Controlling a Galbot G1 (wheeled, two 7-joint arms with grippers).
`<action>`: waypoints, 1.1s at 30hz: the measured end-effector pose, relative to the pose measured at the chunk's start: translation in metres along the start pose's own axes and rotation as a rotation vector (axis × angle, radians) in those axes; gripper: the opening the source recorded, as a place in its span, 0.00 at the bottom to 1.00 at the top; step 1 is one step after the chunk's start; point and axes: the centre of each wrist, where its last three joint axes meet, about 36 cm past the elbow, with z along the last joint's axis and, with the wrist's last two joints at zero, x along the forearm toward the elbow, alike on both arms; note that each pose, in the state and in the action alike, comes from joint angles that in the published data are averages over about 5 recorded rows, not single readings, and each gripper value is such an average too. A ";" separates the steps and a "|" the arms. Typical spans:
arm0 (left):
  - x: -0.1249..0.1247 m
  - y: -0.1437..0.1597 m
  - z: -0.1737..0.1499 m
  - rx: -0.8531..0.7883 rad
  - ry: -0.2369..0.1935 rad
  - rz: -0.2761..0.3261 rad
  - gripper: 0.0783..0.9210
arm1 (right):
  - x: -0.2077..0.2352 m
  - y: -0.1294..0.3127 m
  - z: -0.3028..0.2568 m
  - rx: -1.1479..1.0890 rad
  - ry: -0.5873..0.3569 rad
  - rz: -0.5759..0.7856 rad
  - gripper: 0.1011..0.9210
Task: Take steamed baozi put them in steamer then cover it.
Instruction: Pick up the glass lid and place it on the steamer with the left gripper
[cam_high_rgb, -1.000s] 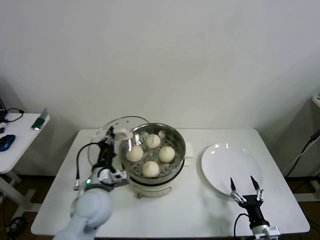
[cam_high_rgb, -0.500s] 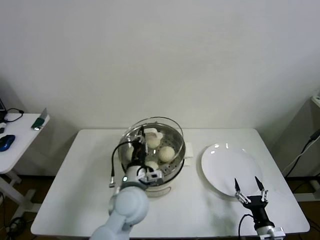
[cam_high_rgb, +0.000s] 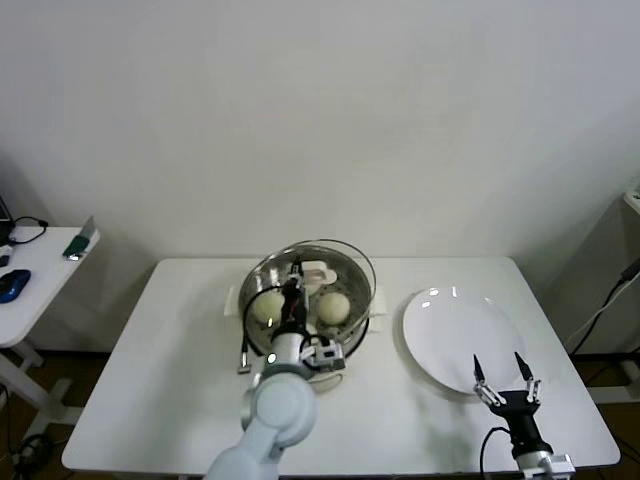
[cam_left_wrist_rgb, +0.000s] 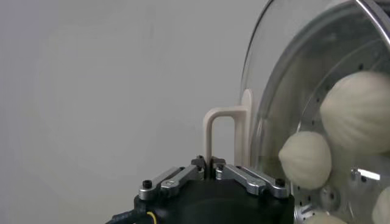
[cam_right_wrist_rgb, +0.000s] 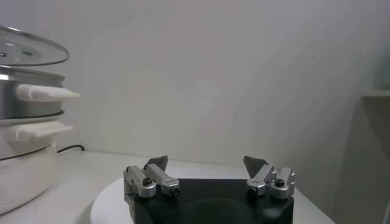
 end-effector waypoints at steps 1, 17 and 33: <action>0.000 -0.001 -0.001 -0.005 -0.001 0.002 0.07 | 0.000 0.000 0.000 0.000 -0.001 0.000 0.88; -0.001 -0.015 0.001 -0.103 0.019 0.011 0.07 | 0.004 -0.004 0.002 0.002 -0.005 0.004 0.88; -0.007 -0.023 0.004 -0.148 0.031 0.003 0.07 | 0.008 -0.003 0.006 0.002 -0.003 -0.002 0.88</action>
